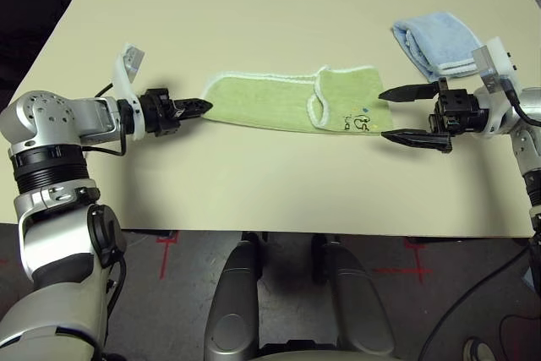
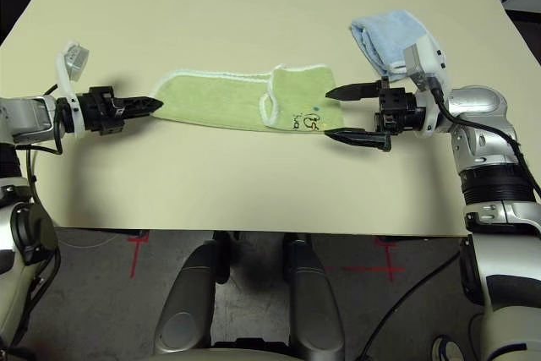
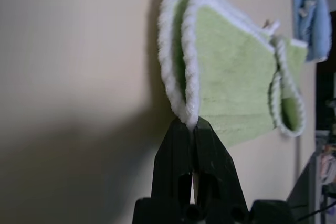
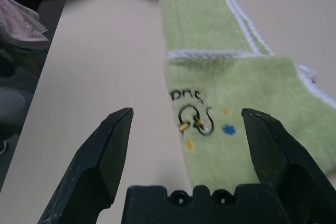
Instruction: Fold the towel and set it aside.
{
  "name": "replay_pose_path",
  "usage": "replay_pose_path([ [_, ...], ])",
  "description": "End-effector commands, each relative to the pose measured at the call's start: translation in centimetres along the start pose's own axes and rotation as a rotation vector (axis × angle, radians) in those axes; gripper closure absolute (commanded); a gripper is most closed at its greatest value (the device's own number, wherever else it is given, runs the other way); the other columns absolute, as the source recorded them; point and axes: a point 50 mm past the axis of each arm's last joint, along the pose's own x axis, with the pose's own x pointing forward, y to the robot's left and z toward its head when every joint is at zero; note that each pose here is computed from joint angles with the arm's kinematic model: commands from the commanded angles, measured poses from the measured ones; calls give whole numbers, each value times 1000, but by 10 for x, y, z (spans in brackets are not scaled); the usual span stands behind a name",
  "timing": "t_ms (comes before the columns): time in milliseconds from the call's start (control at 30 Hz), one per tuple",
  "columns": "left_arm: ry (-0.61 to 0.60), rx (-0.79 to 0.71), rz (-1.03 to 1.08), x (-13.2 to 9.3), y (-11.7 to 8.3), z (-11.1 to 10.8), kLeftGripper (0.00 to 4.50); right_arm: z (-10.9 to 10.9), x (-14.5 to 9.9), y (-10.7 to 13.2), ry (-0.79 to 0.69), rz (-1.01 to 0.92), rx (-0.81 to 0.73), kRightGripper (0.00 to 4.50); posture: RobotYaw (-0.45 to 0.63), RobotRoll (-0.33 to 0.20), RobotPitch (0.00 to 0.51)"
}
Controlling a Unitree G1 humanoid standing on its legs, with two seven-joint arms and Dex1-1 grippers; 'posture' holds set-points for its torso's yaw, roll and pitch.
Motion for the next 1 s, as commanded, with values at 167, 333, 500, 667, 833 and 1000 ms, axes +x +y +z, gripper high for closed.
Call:
replay_pose_path([
  [167,-50,59,45,-24,3,12,4470,1,-1,-5,-40,-57,22,0,115,0,297],
  [333,-90,93,64,-42,1,19,4470,1,1,-8,-65,-70,35,0,127,0,296],
  [500,-97,104,63,-53,-1,16,4470,0,3,-9,-65,-63,34,0,145,0,297],
  [667,-95,116,65,-56,-3,15,4470,0,5,-10,-64,-52,31,0,148,0,297],
  [833,-95,123,79,-64,-2,15,4470,0,5,-10,-61,-48,29,0,152,0,294],
  [1000,-92,129,85,-66,0,13,4470,0,5,-10,-58,-48,27,0,154,0,292],
])
